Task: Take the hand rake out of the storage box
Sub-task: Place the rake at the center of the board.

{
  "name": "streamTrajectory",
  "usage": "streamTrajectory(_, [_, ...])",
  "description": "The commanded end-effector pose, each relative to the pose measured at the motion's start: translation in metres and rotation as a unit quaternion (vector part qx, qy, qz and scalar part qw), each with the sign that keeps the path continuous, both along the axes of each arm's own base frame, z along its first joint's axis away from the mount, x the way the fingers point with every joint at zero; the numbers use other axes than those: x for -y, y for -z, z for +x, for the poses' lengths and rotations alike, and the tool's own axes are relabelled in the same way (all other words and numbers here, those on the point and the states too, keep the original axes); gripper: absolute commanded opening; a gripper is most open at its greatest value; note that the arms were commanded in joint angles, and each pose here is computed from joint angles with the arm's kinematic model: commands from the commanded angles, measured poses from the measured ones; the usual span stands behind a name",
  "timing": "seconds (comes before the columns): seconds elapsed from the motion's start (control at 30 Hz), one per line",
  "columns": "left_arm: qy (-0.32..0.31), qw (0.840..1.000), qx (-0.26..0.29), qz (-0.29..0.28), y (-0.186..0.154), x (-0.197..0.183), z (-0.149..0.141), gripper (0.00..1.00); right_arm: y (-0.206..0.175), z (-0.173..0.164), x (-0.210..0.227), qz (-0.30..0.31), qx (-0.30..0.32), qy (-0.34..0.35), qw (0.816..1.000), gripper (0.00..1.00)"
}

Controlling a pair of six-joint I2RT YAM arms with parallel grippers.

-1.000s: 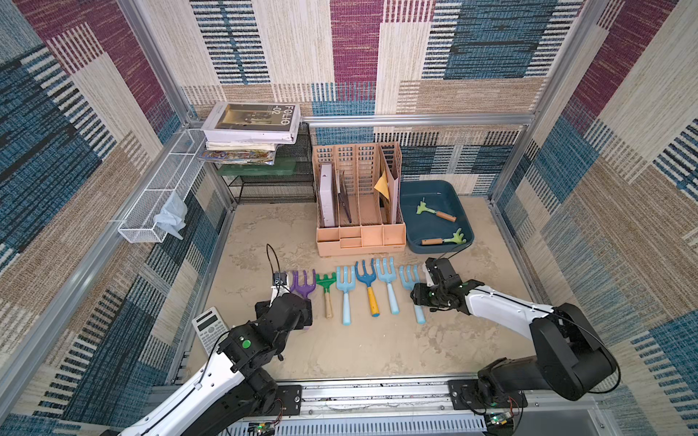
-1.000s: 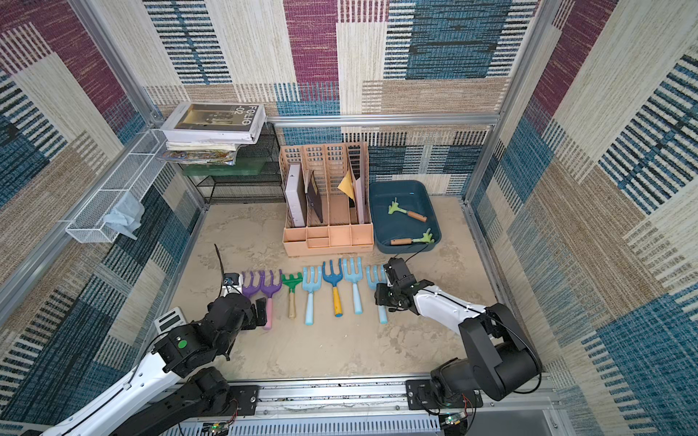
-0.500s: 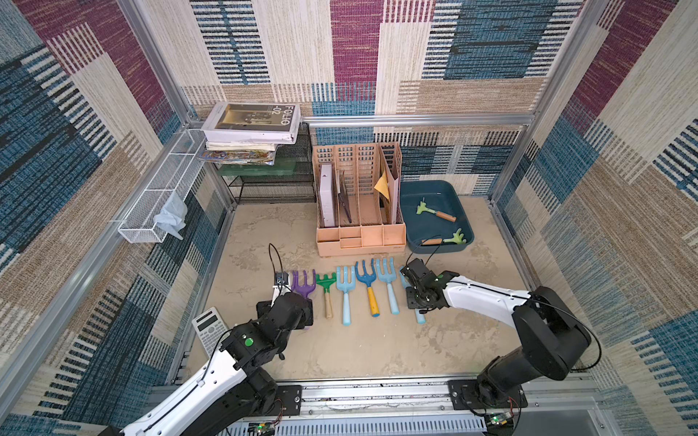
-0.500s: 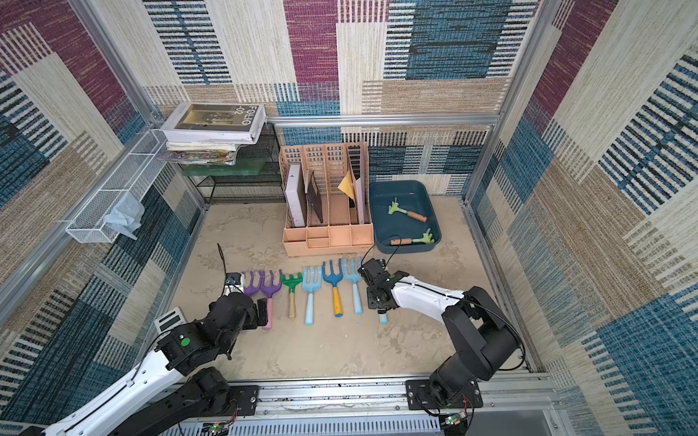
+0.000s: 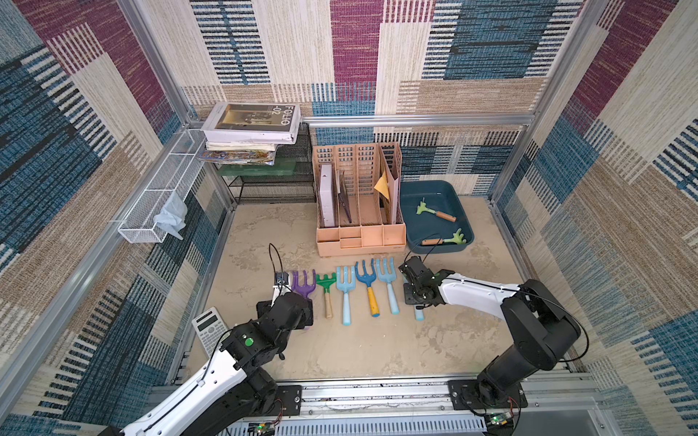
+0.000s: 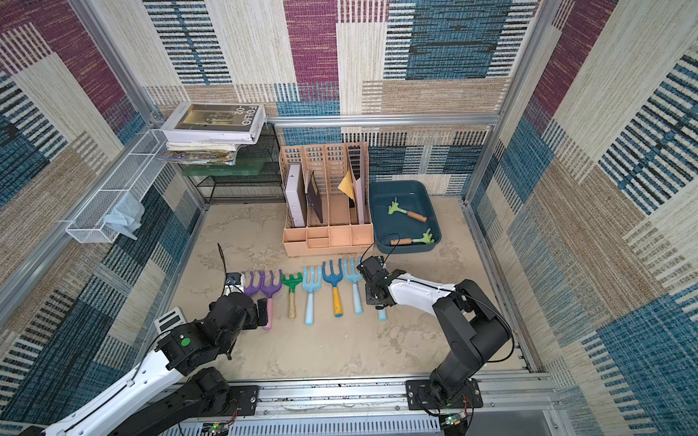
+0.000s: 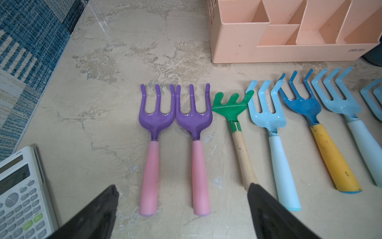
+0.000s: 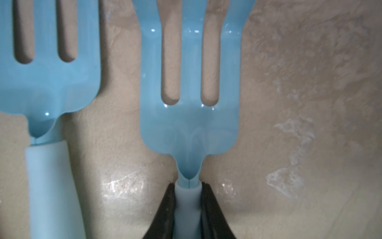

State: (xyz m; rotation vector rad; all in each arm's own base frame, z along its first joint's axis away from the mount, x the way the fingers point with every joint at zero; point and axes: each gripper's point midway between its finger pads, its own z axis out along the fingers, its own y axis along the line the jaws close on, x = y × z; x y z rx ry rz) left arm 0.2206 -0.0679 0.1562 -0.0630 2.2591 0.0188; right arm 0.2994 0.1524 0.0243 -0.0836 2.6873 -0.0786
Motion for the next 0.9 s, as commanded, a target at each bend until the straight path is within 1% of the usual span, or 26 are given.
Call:
streamTrajectory(0.0, [0.003, 1.0, 0.002, -0.001, 0.0, 0.002, 0.001, 0.99, 0.005, -0.004, 0.007, 0.001, -0.022, -0.01, 1.0, 0.05])
streamTrajectory(0.1, [0.004, 1.0, 0.002, -0.002, 0.0, 0.002, 0.001, 0.99, 0.001, 0.007, 0.007, 0.02, -0.016, -0.009, 1.0, 0.03])
streamTrajectory(0.3, [0.003, 1.0, 0.003, -0.002, 0.0, 0.002, 0.001, 0.99, 0.002, 0.022, 0.007, 0.033, -0.016, -0.009, 0.999, 0.01])
streamTrajectory(0.33, [0.004, 1.0, 0.003, -0.003, -0.001, 0.002, 0.002, 0.99, 0.003, 0.023, 0.006, 0.035, -0.018, -0.011, 0.999, 0.03])
streamTrajectory(0.37, [0.004, 1.0, 0.002, -0.002, 0.0, 0.002, 0.001, 0.99, 0.004, 0.024, 0.005, 0.036, -0.018, -0.011, 0.999, 0.11])
streamTrajectory(0.43, [0.003, 1.0, 0.002, -0.002, 0.0, 0.002, 0.001, 0.99, 0.007, 0.025, 0.004, 0.033, -0.022, -0.011, 0.999, 0.35])
streamTrajectory(0.47, [0.003, 1.0, 0.003, -0.001, 0.0, 0.001, 0.001, 0.99, 0.008, 0.025, 0.004, 0.03, -0.024, -0.011, 0.999, 0.5])
streamTrajectory(0.5, [0.003, 1.0, 0.003, -0.002, 0.0, 0.002, 0.001, 0.99, 0.008, 0.025, 0.004, 0.027, -0.024, -0.011, 0.999, 0.53])
streamTrajectory(0.7, [0.003, 1.0, 0.002, -0.001, 0.0, 0.002, 0.002, 0.99, 0.003, 0.022, 0.007, 0.024, -0.019, -0.008, 0.999, 0.55])
streamTrajectory(0.87, [0.002, 1.0, 0.002, 0.0, 0.0, 0.002, 0.002, 0.99, 0.001, 0.013, 0.006, 0.029, -0.025, -0.015, 0.999, 0.53])
